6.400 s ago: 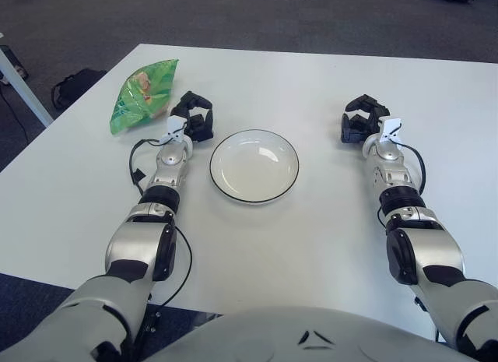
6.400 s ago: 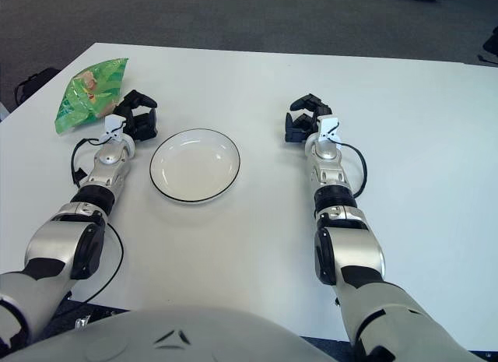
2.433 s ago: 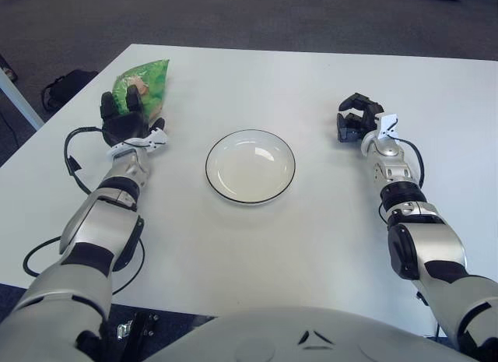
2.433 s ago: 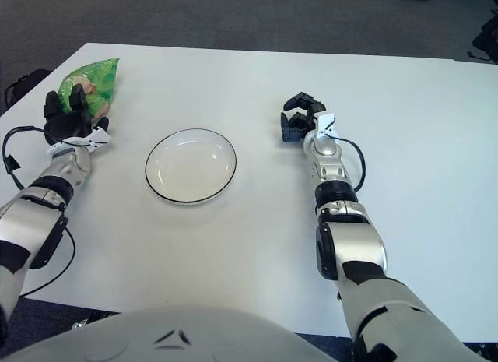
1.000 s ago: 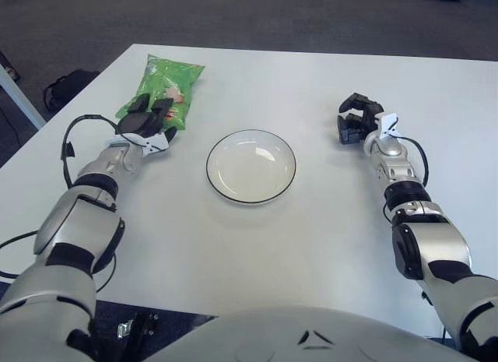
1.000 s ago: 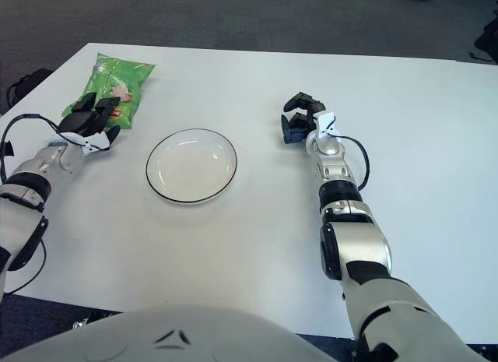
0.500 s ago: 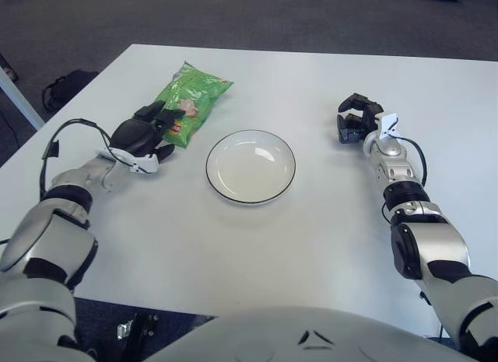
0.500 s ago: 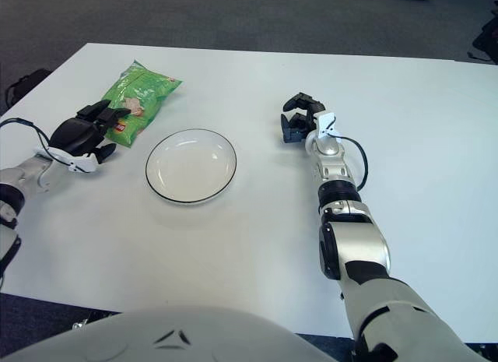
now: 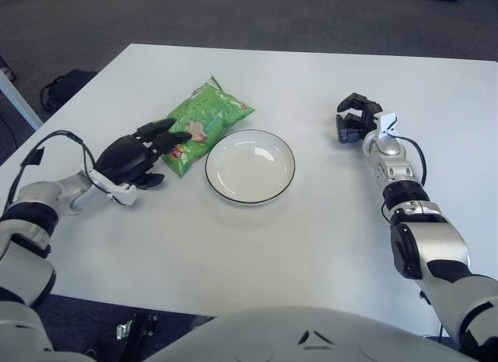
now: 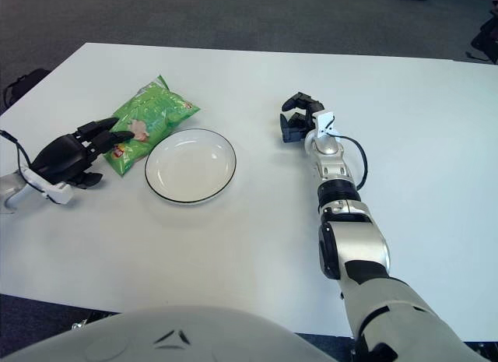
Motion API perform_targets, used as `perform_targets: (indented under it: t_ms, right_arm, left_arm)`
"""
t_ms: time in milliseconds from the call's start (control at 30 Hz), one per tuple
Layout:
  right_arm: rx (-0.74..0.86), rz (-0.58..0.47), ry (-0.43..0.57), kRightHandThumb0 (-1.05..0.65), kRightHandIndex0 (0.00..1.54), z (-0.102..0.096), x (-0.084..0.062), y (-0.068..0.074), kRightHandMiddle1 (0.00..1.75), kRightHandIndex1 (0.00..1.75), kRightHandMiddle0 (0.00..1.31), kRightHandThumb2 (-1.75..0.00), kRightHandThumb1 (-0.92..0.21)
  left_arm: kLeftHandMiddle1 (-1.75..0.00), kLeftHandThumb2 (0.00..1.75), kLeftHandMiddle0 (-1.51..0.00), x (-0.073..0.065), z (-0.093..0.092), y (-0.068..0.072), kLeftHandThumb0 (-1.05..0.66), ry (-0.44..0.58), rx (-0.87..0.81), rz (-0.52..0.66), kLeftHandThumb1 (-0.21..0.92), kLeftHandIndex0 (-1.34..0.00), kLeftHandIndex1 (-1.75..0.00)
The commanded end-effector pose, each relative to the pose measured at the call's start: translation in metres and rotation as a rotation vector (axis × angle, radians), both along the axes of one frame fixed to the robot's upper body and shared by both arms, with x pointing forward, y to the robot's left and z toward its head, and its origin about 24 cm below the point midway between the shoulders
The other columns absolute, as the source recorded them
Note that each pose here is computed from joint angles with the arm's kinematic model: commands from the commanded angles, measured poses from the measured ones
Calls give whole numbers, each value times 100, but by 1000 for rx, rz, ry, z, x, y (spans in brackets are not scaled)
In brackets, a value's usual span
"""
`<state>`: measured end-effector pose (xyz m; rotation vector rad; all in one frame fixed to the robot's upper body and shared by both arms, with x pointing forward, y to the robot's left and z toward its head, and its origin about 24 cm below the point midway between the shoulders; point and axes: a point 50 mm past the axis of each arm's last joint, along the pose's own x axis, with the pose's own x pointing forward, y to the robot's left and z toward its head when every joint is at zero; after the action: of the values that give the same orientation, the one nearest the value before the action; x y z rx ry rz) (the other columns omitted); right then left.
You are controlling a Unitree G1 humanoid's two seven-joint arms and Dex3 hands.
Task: Put the snack into the plate.
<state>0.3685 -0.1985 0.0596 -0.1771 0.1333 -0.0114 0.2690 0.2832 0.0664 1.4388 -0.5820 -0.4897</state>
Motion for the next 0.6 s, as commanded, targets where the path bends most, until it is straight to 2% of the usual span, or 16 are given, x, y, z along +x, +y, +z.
perform_targets:
  t_ms: [0, 233, 567]
  right_arm:
    - [-7, 0, 224, -1, 82, -48, -23, 1, 156, 175, 69, -158, -4]
    - [-3, -3, 225, -1, 80, -47, -22, 1, 154, 175, 68, -155, -6]
    - [-4, -1, 229, -1, 78, -47, -23, 1, 153, 175, 68, -153, -8]
  left_arm:
    - [-24, 103, -35, -11, -1, 5, -85, 29, 23, -32, 92, 0, -79]
    - [-26, 99, -35, -19, 7, 4, -79, 11, 10, -79, 92, 0, -83]
    - [-30, 91, -35, -19, 8, 1, -74, -2, 3, -77, 92, 0, -90]
